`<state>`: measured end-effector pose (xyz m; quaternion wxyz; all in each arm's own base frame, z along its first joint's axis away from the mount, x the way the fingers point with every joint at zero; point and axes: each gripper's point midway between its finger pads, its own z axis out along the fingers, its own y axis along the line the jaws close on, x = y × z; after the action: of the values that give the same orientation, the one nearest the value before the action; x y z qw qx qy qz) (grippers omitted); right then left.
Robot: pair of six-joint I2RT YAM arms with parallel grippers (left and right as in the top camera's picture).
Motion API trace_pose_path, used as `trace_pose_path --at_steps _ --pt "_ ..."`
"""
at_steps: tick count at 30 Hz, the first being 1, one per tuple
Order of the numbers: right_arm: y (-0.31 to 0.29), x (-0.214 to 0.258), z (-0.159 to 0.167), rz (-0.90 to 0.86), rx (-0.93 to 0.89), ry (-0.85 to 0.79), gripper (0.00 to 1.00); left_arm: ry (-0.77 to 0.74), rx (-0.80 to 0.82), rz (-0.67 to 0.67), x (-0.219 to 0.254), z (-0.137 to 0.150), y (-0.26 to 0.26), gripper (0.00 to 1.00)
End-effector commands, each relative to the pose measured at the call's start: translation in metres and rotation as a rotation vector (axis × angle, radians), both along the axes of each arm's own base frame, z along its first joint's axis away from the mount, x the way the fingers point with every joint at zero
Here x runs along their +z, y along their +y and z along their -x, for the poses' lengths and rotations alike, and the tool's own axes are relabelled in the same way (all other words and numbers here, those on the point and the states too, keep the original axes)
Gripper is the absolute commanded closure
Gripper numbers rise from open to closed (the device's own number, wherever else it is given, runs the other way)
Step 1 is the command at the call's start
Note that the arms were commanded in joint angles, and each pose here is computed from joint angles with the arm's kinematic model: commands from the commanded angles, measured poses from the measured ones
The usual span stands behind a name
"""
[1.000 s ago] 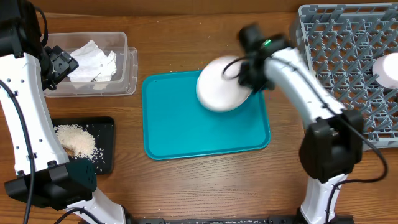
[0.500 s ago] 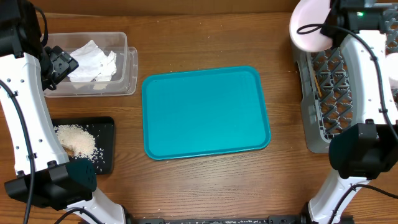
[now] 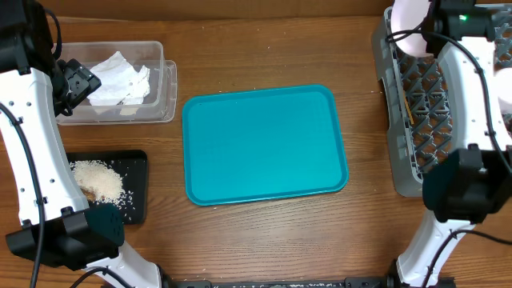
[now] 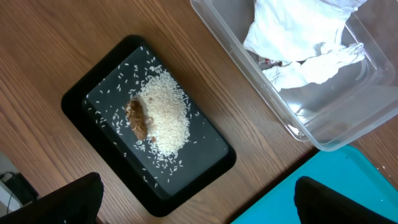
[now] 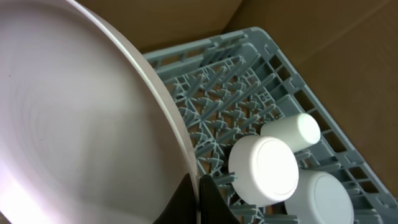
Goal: Sort waste into correct bins and load items into the dishwasher
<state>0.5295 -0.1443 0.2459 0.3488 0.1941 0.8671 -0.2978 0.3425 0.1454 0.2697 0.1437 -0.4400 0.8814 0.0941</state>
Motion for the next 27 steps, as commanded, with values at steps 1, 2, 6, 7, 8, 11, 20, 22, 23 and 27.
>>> trace_pose_path --at_steps 1,2,6,7,8,11,20,22,23,27 --pt "-0.011 -0.003 -0.003 0.056 -0.039 0.012 0.96 0.002 0.011 0.000 -0.001 0.000 0.000 0.00" --pt "-0.011 -0.005 -0.004 0.059 -0.035 0.016 0.96 0.002 0.011 0.000 -0.001 0.000 0.000 0.00" --pt "-0.014 -0.007 -0.006 0.093 -0.032 0.040 0.96 0.002 0.011 0.000 -0.001 0.000 0.000 0.00" --pt "-0.014 -0.008 -0.006 0.094 -0.033 0.044 0.96 0.001 0.011 0.001 -0.001 0.000 0.000 0.00" --pt "-0.014 -0.009 -0.006 0.095 -0.033 0.046 0.96 0.002 0.011 0.000 -0.001 0.000 0.000 0.00" --pt "-0.019 -0.005 -0.004 0.122 -0.060 0.039 0.96 0.001 0.011 0.001 -0.001 0.000 0.000 0.00" --pt "0.000 -0.029 -0.007 0.015 0.013 0.079 0.94 0.002 0.011 0.000 -0.001 0.000 0.000 0.00" --pt "0.008 -0.036 -0.009 -0.029 0.051 0.092 0.93 0.002 0.011 0.000 -0.001 0.000 0.000 0.00" --pt "0.012 -0.039 -0.010 -0.055 0.070 0.096 0.91 0.002 0.011 0.000 -0.001 0.000 0.000 0.00" --pt "0.019 -0.047 -0.005 -0.123 0.039 0.087 0.79 0.002 0.011 0.000 -0.001 0.000 0.000 0.01"
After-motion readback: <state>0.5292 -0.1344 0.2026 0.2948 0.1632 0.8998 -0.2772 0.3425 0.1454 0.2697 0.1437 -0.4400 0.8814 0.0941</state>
